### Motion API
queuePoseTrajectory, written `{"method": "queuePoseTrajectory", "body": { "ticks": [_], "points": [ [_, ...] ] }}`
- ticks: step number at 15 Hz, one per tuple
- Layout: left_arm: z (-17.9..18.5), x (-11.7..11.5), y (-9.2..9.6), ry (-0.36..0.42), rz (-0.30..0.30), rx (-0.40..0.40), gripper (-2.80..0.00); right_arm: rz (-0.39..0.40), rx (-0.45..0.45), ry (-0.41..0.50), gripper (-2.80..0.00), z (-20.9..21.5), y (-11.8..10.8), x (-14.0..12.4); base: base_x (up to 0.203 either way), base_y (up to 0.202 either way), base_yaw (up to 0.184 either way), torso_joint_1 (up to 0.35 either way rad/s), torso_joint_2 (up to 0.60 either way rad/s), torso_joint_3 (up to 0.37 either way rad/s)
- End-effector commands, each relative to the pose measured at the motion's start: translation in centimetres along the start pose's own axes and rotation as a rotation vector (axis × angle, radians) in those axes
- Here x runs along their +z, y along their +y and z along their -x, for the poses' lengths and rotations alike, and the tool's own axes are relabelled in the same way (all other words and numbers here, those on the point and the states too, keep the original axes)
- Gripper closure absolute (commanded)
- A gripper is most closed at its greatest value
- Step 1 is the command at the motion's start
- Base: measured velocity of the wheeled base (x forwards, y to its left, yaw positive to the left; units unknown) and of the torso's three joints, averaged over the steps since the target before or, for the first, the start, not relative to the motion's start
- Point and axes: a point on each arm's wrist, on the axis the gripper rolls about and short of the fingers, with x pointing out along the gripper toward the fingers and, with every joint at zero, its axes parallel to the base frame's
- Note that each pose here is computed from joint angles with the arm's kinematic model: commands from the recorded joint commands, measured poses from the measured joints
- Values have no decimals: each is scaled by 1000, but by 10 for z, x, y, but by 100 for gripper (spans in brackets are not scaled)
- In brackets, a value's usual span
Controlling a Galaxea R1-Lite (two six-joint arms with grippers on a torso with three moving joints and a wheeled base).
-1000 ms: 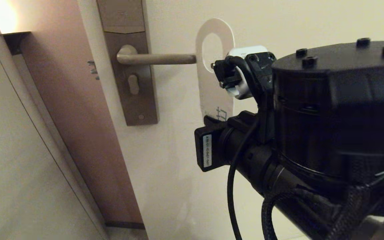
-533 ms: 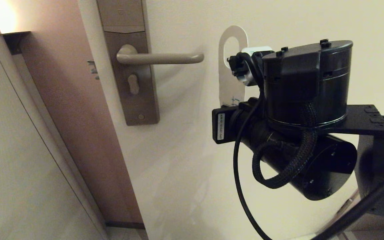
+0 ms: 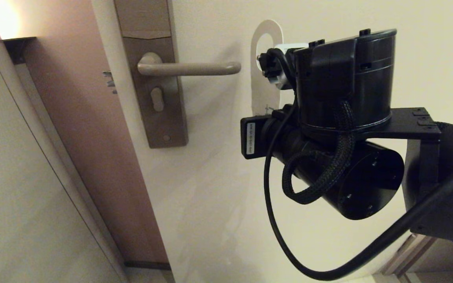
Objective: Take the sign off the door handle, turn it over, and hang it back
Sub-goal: Hang the sign back with the other side facing out
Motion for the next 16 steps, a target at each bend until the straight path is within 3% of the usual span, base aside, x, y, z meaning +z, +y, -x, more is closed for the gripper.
{"method": "queuePoseTrajectory", "body": {
  "ticks": [1,16],
  "points": [
    [0,0,0,0,-1,0,0,-2,4,-3,0,0,4,0,0,0,0,0,0,0],
    [0,0,0,-1,0,0,0,2,58,16,0,17,36,-19,0,0,0,0,0,0]
  ]
}}
